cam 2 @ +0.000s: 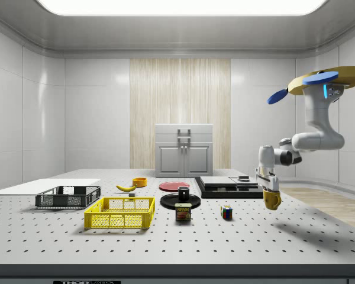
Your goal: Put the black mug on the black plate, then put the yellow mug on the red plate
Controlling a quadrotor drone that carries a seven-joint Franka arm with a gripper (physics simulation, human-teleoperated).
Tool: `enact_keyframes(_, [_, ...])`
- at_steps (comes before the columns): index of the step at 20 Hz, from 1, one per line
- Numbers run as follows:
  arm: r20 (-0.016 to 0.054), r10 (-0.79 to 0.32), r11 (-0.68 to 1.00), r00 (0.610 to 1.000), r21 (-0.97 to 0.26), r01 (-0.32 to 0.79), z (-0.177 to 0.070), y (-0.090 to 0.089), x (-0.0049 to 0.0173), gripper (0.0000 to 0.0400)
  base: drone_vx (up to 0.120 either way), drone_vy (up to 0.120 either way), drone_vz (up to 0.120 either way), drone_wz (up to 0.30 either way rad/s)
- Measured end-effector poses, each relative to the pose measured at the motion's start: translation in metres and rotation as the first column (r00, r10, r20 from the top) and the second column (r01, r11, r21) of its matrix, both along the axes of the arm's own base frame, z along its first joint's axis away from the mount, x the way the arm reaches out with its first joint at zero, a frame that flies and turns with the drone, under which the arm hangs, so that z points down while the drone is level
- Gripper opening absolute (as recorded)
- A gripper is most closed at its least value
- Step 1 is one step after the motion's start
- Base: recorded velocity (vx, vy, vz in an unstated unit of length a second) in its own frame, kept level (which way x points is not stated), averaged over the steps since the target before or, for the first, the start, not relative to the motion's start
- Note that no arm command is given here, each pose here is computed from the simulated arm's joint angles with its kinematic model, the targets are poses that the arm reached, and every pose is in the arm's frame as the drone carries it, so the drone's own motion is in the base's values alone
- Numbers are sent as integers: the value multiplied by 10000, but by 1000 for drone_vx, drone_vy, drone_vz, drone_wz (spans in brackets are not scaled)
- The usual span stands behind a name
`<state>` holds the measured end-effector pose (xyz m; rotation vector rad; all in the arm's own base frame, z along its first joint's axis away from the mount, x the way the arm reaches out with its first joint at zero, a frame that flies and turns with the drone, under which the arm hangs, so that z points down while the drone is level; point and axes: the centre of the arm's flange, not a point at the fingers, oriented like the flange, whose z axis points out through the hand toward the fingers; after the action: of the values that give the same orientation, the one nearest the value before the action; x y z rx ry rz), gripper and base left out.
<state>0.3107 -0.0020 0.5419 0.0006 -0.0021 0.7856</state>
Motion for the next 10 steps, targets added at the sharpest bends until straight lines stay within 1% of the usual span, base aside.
enact_keyframes(1, [0, 0, 10000, 10000, 0, 0, -10, 0, 0, 100, 40, -120, 120, 0])
enact_keyframes(7, [0, -1, 10000, 10000, 0, 1, -41, 0, 0, 100, 120, -120, 120, 0])
enact_keyframes(10, [0, -1, 10000, 10000, 0, 1, -47, 0, 0, 100, 120, -120, 0, 0])
